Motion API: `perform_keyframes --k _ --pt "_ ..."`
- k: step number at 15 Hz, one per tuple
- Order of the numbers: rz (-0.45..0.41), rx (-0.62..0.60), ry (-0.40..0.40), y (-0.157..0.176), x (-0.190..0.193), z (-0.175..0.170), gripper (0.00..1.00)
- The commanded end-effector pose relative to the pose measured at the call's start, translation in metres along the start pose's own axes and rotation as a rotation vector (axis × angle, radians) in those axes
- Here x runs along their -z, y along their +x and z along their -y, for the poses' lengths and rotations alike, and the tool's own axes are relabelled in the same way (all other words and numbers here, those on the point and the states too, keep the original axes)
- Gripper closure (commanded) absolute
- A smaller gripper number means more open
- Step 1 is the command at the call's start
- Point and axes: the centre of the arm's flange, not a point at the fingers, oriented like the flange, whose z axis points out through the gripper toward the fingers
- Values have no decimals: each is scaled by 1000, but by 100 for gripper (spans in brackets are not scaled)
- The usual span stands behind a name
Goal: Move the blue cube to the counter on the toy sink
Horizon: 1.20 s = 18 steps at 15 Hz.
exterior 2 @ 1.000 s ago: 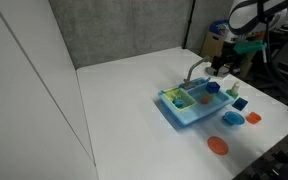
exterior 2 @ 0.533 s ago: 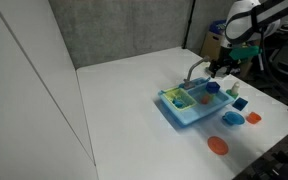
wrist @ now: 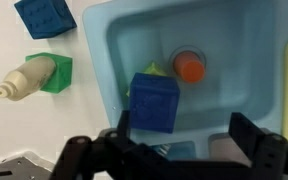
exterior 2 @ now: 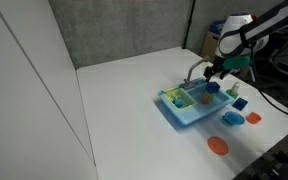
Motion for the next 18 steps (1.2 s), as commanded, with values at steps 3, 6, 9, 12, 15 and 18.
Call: perform_keyframes --k 3,6,9,12,15,18 --pt "-42 -28 -23 22 -21 -14 0" --pt "-42 -34 -3 26 -34 -20 0" --pt "-25 -44 8 26 -48 -22 0" --pt "-7 -45 13 23 -60 -20 0" --pt "8 -45 9 18 -60 -17 34" --pt "-2 -46 7 14 -43 -15 60"
